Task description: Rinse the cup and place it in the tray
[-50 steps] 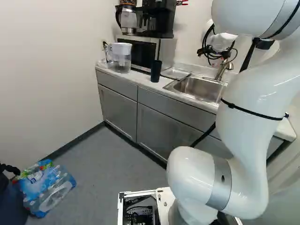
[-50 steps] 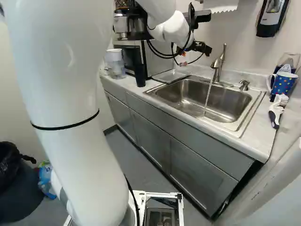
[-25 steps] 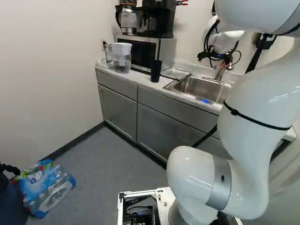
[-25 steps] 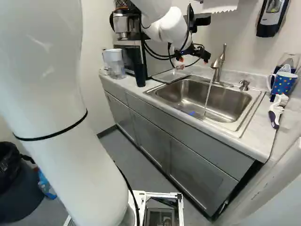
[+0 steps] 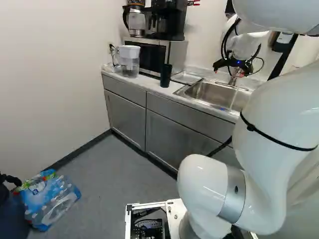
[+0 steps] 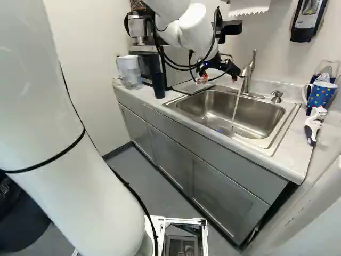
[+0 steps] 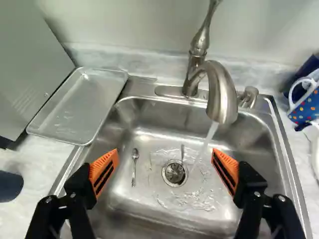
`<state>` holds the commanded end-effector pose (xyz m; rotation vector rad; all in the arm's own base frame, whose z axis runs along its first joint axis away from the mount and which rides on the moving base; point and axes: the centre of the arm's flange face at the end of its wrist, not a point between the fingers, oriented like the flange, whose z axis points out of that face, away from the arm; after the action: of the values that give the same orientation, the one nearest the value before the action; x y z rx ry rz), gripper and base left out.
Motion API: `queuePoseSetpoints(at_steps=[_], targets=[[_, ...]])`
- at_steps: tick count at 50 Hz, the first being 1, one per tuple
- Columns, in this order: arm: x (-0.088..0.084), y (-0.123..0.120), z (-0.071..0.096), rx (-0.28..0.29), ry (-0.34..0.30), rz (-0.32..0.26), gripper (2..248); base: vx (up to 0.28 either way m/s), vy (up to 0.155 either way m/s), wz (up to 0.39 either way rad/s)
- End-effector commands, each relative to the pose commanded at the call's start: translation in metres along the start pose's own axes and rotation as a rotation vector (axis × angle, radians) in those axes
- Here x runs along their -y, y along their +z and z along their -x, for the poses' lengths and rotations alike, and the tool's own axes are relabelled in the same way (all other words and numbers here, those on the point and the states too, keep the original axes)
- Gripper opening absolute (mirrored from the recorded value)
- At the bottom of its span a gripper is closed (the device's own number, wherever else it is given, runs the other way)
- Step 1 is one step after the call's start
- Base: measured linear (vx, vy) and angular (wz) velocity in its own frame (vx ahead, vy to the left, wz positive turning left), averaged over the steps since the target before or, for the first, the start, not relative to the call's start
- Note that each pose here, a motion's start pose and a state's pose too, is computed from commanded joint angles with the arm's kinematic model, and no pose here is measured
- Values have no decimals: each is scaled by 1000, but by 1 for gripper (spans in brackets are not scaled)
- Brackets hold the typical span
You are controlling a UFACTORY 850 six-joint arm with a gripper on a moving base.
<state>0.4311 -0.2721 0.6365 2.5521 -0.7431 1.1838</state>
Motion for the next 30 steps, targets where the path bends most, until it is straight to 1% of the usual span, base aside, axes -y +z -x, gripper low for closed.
queuePoseSetpoints(at_steps=[25,30], targets=[[-37,-20,29,130,53,55,247,0,0,0],[-41,-22,31,141,61,62,247,0,0,0]])
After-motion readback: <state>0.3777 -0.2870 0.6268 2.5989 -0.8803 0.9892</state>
